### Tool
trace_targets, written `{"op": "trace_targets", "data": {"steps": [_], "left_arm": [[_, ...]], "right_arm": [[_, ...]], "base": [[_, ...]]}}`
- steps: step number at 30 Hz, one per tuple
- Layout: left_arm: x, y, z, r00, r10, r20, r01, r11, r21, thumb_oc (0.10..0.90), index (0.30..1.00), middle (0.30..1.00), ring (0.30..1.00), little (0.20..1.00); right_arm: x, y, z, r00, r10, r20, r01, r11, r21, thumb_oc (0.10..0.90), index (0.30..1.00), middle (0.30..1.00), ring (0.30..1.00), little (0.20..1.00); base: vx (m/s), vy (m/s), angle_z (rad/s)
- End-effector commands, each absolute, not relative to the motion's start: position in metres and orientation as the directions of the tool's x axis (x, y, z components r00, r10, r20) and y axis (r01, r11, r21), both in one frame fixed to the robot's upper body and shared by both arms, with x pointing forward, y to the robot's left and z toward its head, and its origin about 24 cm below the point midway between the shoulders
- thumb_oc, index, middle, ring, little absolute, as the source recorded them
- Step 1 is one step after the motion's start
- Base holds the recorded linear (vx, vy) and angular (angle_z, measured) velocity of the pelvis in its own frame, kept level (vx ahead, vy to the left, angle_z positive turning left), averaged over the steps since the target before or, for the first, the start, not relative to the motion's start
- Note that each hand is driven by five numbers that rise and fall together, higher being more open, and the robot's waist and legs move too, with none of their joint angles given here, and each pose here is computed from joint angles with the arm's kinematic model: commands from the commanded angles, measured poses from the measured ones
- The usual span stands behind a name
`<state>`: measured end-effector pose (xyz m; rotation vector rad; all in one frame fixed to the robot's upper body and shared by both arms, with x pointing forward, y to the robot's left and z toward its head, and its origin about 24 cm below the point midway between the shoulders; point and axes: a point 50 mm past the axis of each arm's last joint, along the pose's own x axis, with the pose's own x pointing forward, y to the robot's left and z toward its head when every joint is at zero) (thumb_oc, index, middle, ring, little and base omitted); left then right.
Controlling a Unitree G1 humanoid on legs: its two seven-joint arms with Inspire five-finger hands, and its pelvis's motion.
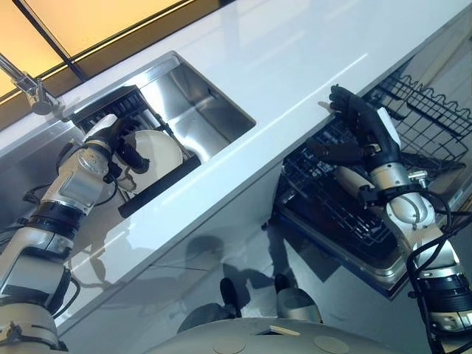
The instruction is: Pick up plates and place into dishwasher.
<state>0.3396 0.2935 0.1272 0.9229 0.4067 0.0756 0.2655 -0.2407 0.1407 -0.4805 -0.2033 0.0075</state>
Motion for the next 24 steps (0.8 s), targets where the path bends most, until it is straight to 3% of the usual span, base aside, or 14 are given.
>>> {"op": "trace_targets", "data": {"steps": [1,2,5,15,24], "left_arm": [[0.343,0.307,0.132,0.903,0.242,-0.356,0.087,0.707,0.702,0.800,0.900,0.900,0.900,0.900],[0.343,0.303,0.128,0.903,0.201,-0.379,0.120,0.729,0.674,0.484,0.629,0.629,0.629,0.584],[0.340,0.288,0.118,0.905,0.065,-0.421,0.230,0.758,0.610,0.100,0.300,0.300,0.300,0.200],[0.331,0.230,0.138,0.878,-0.290,-0.380,0.475,0.627,0.618,0.100,0.300,0.300,0.300,0.200],[0.319,0.210,0.154,0.877,-0.398,-0.270,0.478,0.660,0.580,0.100,0.300,0.300,0.300,0.200]], "right_arm": [[0.266,-0.241,0.160,0.959,0.049,0.280,0.103,0.857,-0.505,0.800,0.900,0.900,0.900,0.900],[0.266,-0.241,0.161,0.957,0.048,0.287,0.109,0.855,-0.506,0.800,0.900,0.900,0.900,0.900],[0.264,-0.241,0.164,0.950,0.050,0.307,0.120,0.851,-0.511,0.800,0.900,0.900,0.900,0.900],[0.252,-0.243,0.174,0.921,0.053,0.387,0.163,0.848,-0.505,0.800,0.900,0.900,0.900,0.900],[0.250,-0.240,0.174,0.913,0.043,0.405,0.171,0.863,-0.476,0.800,0.900,0.900,0.900,0.900]], "base": [[-0.03,-0.007,-0.11],[-0.03,-0.009,-0.09],[-0.02,-0.003,-0.01],[-0.03,-0.025,0.03],[-0.07,-0.036,0.11]]}}
